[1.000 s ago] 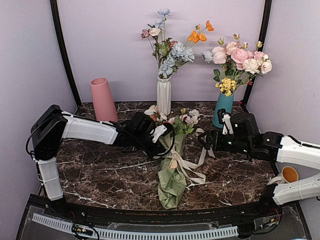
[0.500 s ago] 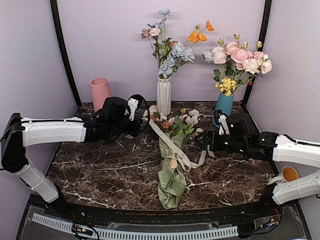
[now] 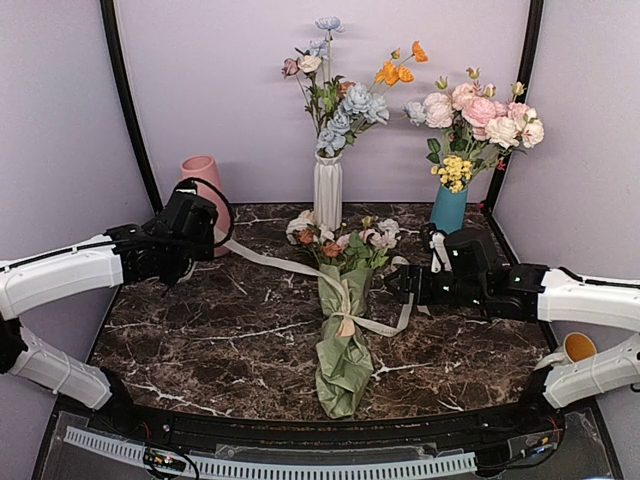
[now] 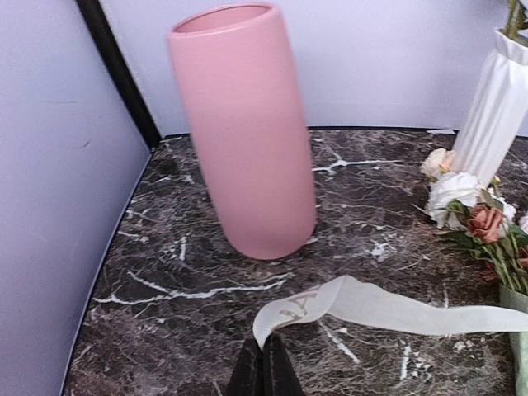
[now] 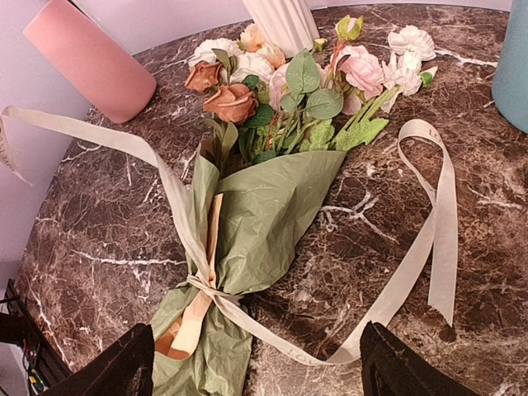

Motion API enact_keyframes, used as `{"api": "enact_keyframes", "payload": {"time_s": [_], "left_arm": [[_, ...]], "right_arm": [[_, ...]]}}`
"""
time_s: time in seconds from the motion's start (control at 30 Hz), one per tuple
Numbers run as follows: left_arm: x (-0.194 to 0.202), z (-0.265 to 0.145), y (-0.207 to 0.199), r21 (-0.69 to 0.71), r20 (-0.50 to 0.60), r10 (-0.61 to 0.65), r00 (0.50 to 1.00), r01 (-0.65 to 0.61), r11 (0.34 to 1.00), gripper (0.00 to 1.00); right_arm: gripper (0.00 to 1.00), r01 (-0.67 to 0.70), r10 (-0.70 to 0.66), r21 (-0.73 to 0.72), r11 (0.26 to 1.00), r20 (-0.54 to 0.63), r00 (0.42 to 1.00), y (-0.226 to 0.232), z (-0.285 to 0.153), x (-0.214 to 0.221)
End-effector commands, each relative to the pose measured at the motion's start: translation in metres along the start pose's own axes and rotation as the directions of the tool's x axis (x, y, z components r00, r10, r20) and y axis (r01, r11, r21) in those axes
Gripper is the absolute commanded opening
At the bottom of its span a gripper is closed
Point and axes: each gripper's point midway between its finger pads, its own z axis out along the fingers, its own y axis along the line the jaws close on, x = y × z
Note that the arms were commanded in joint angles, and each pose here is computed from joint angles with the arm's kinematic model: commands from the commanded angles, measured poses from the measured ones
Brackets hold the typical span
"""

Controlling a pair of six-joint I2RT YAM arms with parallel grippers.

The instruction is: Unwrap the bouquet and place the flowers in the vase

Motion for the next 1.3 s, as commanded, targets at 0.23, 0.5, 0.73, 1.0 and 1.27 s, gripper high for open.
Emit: {"api": "enact_keyframes", "payload": {"time_s": [0.23,0.5,0.73,1.0,1.27], "left_arm": [[0.031,-0.009,0.041,-0.085,-0.056,-0.022,0.998,0.017,0.996,0.04],[0.025,-0.026,-0.050,0.381,-0.009,0.131,0.991,-0.118,0.917,0.89],[0.052,-0.027,-0.094,0.494,-0.043,0.193,0.980,-0.147,0.857,0.75],[0.070,-0.019,-0.106,0.520,-0.073,0.210,0.975,-0.142,0.842,0.65],[0.075,-0.045,-0.141,0.724,0.006,0.224,0.974,-0.159,0.671,0.64]], "right_arm": [[0.85,0.026,-0.024,-0.071,0.997,0.022,0.999,0.023,0.007,-0.013],[0.82,0.056,-0.065,-0.153,0.987,-0.052,0.997,0.047,0.023,0.000],[0.65,-0.006,-0.074,-0.468,0.884,-0.153,0.985,0.142,0.029,0.043],[0.46,-0.068,-0.071,-0.360,0.931,-0.360,0.930,0.134,0.070,0.126],[0.44,0.050,-0.066,-0.046,0.998,-0.481,0.874,0.043,0.051,0.168]]}}
